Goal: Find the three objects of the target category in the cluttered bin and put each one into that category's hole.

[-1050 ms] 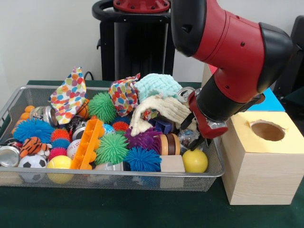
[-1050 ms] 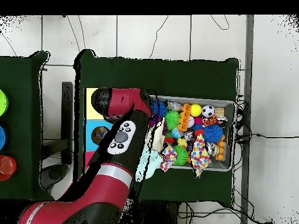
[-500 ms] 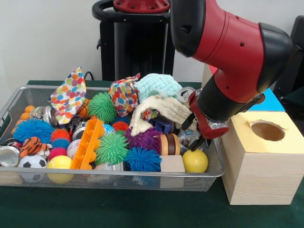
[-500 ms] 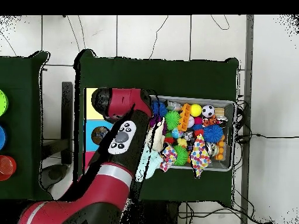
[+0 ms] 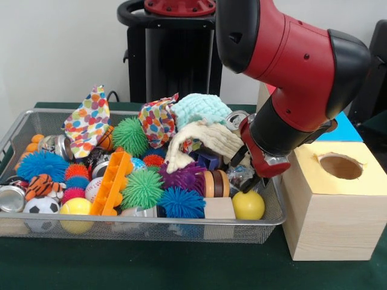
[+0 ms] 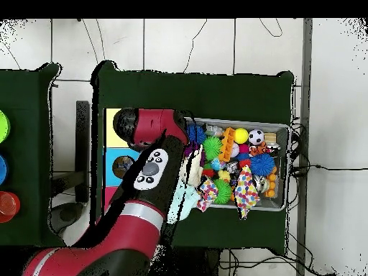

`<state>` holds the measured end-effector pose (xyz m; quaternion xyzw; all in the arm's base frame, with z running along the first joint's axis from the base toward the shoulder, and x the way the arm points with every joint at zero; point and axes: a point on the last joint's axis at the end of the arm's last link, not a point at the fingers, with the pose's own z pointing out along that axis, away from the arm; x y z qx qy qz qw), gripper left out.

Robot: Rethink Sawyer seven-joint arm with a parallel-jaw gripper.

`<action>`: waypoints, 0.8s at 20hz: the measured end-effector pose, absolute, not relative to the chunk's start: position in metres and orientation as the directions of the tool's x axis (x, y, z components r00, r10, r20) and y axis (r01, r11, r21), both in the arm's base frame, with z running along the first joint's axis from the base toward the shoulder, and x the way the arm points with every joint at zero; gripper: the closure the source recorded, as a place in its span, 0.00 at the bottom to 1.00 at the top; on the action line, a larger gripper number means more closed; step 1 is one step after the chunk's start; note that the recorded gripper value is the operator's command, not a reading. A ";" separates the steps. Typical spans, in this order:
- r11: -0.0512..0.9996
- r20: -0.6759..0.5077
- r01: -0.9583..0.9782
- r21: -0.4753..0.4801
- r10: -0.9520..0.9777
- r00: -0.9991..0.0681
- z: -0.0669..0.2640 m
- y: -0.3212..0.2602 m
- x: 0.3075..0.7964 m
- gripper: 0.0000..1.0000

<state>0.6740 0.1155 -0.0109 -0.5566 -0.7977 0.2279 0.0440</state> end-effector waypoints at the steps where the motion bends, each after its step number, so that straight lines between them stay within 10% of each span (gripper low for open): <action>1: 0.276 -0.183 0.868 -0.413 0.908 -0.376 -0.011 0.116 0.674 0.00; 16: 0.273 -0.179 0.867 -0.418 0.910 -0.374 -0.013 0.116 0.673 0.00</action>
